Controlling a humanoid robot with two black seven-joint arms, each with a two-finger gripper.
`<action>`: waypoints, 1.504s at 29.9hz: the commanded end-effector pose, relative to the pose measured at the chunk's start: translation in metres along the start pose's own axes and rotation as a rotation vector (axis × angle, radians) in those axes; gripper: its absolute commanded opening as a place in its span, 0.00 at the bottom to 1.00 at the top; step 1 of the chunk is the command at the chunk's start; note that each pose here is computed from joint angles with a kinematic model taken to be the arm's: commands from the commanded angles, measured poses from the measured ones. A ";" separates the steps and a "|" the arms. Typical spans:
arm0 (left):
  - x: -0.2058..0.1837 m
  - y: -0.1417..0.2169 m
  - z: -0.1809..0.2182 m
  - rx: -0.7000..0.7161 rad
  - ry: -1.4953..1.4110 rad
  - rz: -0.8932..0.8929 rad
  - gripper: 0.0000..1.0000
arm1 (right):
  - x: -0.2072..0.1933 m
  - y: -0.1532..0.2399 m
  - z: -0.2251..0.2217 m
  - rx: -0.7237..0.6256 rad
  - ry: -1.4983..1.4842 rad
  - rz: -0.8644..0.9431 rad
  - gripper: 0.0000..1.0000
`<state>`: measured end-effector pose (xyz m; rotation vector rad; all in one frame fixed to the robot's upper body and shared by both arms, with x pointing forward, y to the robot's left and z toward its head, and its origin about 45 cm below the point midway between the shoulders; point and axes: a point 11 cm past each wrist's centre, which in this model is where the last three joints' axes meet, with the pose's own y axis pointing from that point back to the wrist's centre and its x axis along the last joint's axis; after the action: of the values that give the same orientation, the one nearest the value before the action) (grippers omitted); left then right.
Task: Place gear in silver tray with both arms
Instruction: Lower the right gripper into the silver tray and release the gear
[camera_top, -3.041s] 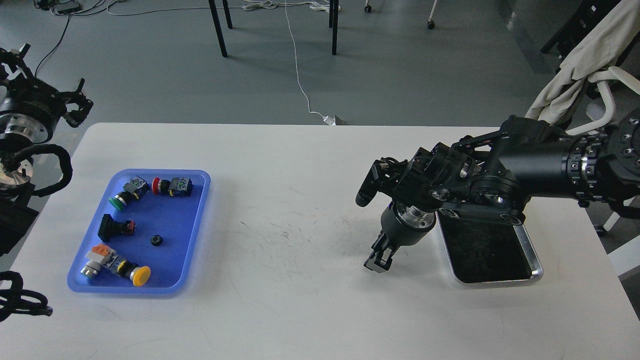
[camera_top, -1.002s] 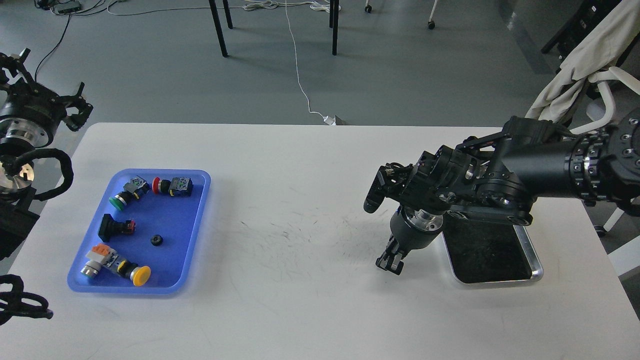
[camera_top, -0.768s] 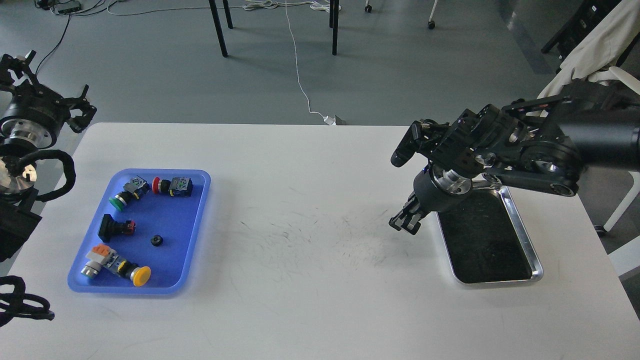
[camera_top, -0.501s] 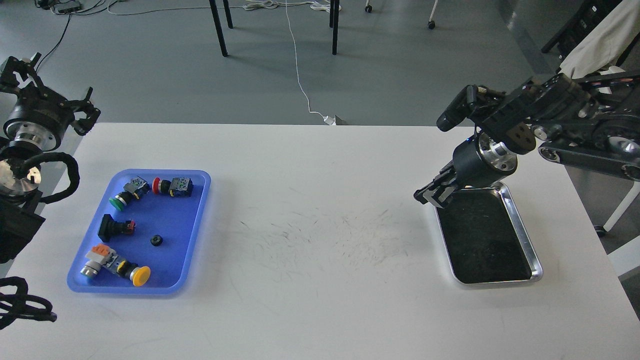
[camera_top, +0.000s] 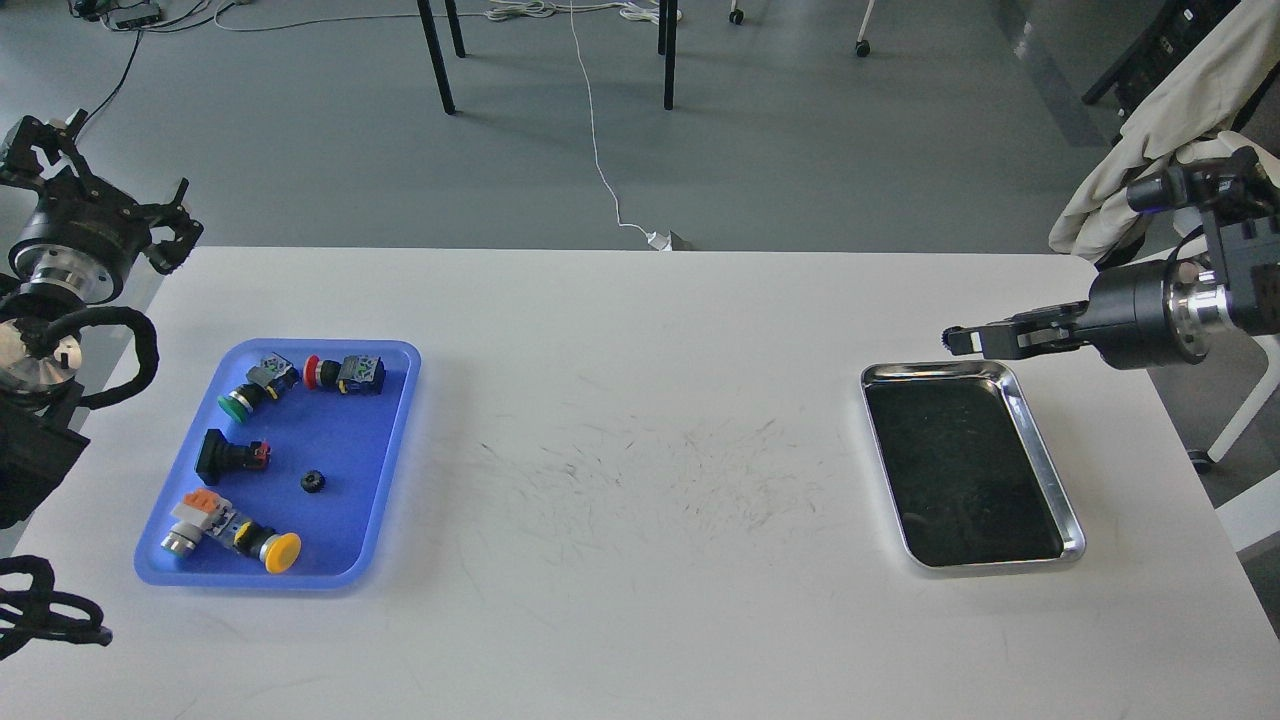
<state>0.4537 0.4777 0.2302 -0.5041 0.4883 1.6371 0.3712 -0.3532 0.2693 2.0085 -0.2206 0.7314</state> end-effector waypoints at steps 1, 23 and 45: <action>0.001 0.000 0.002 -0.001 -0.004 0.001 0.99 | -0.006 -0.006 0.003 0.081 -0.140 0.173 0.01; 0.003 0.002 0.001 0.014 -0.028 0.003 0.99 | -0.046 -0.002 0.070 0.128 -0.767 0.529 0.02; 0.003 0.001 0.003 0.011 -0.029 0.003 0.99 | -0.114 -0.066 0.063 0.129 -0.943 0.476 0.05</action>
<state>0.4517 0.4821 0.2309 -0.4694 0.4755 1.6418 0.3348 -0.3926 0.1414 2.3169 -1.2432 0.0197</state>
